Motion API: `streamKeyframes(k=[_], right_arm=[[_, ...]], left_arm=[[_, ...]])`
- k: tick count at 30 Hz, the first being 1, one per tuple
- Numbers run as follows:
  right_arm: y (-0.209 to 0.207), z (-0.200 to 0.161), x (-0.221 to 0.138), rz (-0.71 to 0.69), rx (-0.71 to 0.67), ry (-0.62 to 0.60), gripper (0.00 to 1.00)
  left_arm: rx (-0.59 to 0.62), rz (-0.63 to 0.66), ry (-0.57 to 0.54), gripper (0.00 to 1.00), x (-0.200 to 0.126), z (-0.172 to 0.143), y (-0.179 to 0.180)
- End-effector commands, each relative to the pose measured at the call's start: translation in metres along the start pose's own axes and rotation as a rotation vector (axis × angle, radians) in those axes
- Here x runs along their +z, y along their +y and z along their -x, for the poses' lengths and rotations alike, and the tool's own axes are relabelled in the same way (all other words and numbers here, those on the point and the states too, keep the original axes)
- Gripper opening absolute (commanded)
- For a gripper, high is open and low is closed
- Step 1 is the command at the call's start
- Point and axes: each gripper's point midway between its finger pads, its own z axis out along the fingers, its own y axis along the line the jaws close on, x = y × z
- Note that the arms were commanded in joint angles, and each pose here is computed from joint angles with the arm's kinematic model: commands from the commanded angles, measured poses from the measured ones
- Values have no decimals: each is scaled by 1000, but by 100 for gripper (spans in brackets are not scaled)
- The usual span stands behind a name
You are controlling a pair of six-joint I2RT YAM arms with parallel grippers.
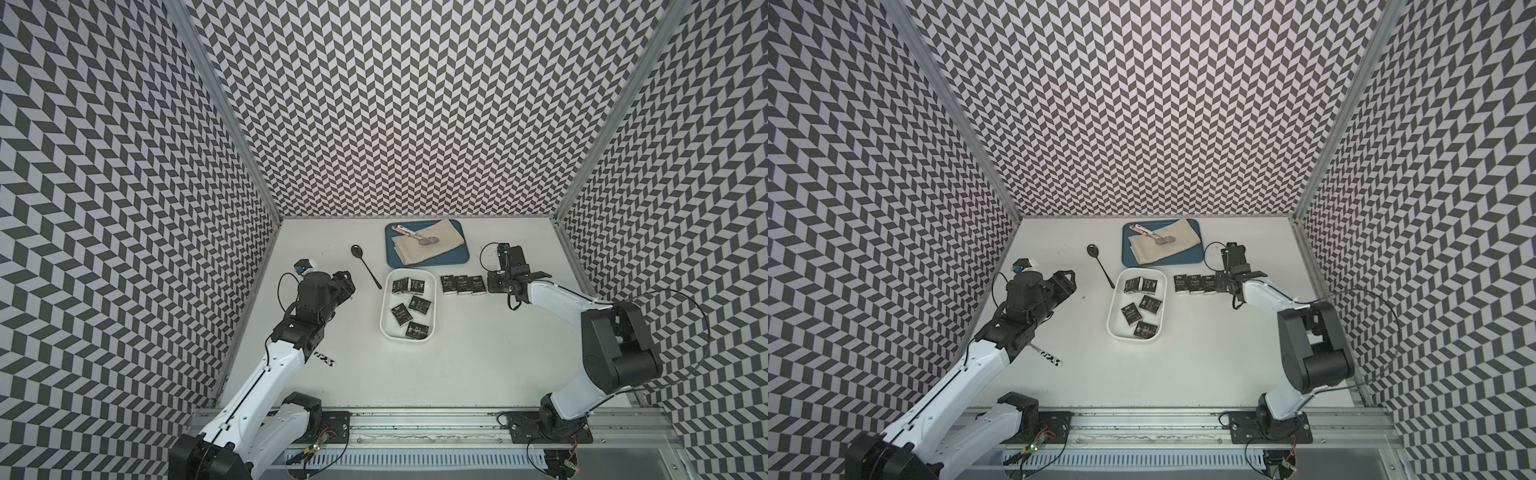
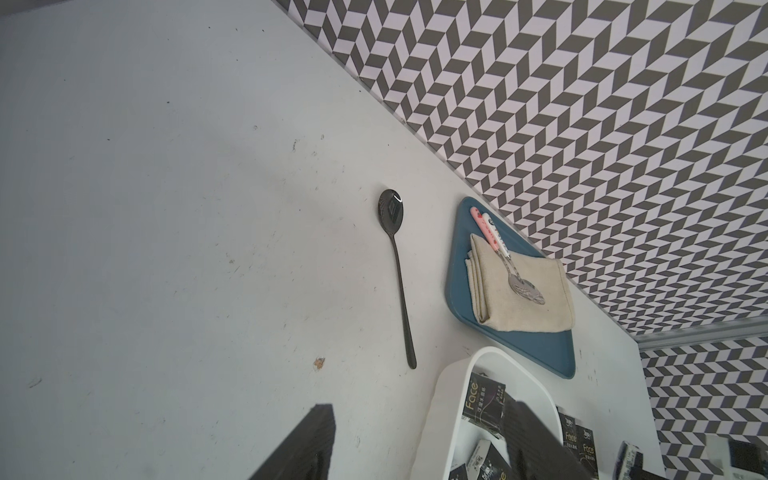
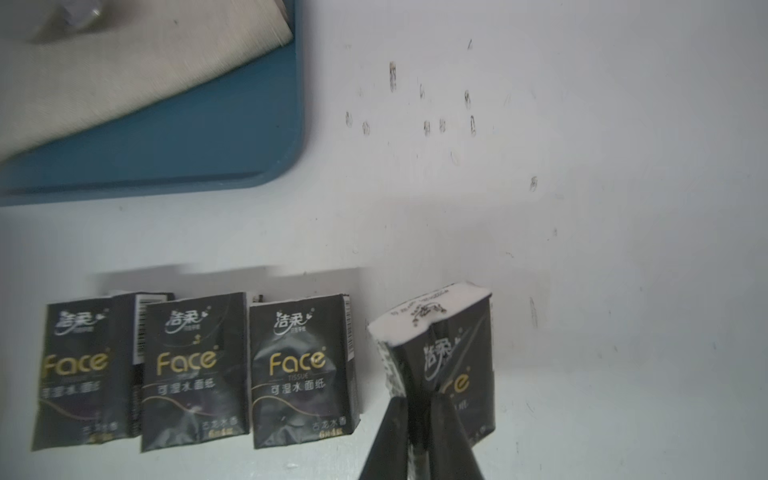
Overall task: Take the pocket tissues out of the storage box
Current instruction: Place the pocket tissues at the center of the board.
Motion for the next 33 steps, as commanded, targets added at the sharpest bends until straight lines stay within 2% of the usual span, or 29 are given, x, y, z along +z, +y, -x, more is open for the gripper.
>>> streamKeyframes(k=[1, 7, 14, 19, 25, 33], right_arm=[[-3, -1, 13, 1, 19, 2, 16], [-2, -5, 20, 37, 43, 16, 18], [-3, 17, 2, 69, 89, -56, 35], [-26, 33, -15, 92, 193, -132, 42], [-54, 20, -8, 63, 273, -115, 44], [-46, 6, 1, 106, 284, -99, 43]], left_arm=[[-9, -33, -23, 69, -2, 11, -11], [-7, -29, -19, 69, 1, 9, -10], [-9, -30, -4, 69, 4, 5, -10], [-8, -32, -6, 69, 3, 7, -12], [-8, -40, -8, 69, 2, 8, -14], [-6, -48, -4, 69, 2, 9, -17]])
